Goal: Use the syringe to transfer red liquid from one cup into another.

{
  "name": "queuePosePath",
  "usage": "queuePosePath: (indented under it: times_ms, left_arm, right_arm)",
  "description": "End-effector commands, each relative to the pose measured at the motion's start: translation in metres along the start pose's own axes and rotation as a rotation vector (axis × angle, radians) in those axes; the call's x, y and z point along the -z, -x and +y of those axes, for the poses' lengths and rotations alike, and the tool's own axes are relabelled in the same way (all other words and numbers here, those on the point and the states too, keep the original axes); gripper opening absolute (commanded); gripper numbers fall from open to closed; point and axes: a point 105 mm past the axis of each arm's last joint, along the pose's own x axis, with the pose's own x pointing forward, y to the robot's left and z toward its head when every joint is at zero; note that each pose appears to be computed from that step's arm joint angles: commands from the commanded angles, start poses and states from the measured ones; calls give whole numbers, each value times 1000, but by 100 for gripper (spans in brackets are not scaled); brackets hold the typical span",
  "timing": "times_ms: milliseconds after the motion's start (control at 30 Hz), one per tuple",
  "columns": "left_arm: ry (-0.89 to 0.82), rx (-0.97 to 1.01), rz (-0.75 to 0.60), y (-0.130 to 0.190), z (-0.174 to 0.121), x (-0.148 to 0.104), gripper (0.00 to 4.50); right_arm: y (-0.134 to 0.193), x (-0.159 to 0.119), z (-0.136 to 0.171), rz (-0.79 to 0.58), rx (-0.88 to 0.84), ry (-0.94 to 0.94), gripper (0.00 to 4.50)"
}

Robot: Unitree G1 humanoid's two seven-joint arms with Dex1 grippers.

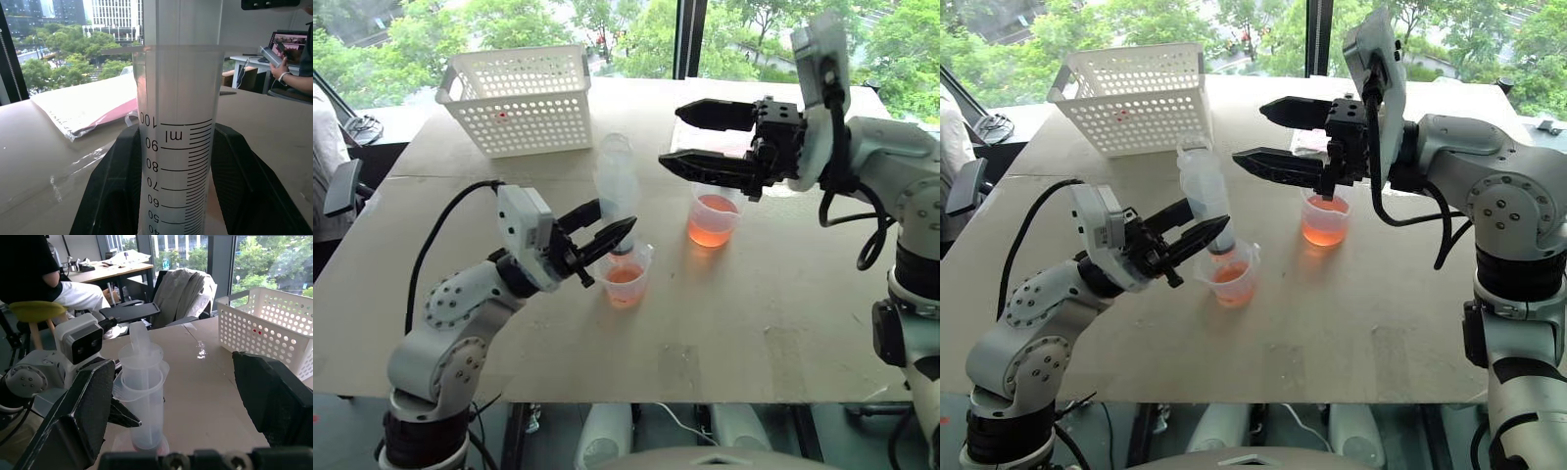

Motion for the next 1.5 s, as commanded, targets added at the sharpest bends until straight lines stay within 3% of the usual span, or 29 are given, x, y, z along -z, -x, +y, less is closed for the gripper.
queuePosePath:
  times_ms: [33,67,100,267,767,967,1033,1100,1167,1267,1333,1433,1500]
  left_arm:
    - [-40,7,-35,0,-3,-6,143]
    - [-39,5,-36,0,-4,-6,143]
    - [-37,2,-37,1,-4,-5,143]
    - [-31,2,-36,1,-6,-3,143]
    - [-27,-3,-29,2,-8,1,143]
    - [-29,-13,-35,2,-7,0,143]
    - [-29,-15,-36,2,-6,0,143]
    - [-30,-19,-39,2,-6,-1,143]
    - [-30,-22,-41,2,-5,-1,143]
    - [-30,-24,-43,1,-5,-1,143]
    - [-26,-33,-48,1,-4,-2,143]
    - [-27,-37,-47,1,-3,-2,143]
    - [-26,-36,-46,1,-3,-2,143]
  right_arm:
    - [8,-11,3,-14,8,13,414]
    - [8,-12,4,-14,3,15,414]
    - [8,-12,6,-11,-4,18,360]
    - [13,-11,23,-8,-89,16,360]
    - [24,-3,21,-14,-34,-20,360]
    - [56,-7,-31,-80,261,38,360]
    - [6,-1,-79,-106,384,18,360]
    - [-15,2,-118,-98,559,51,360]
    - [0,2,-146,-112,711,95,360]
    - [12,-4,-164,-151,799,127,360]
    - [4,-12,-150,-200,664,122,360]
    - [-16,-14,-89,-197,248,103,360]
    - [-19,-7,-56,-152,63,86,360]
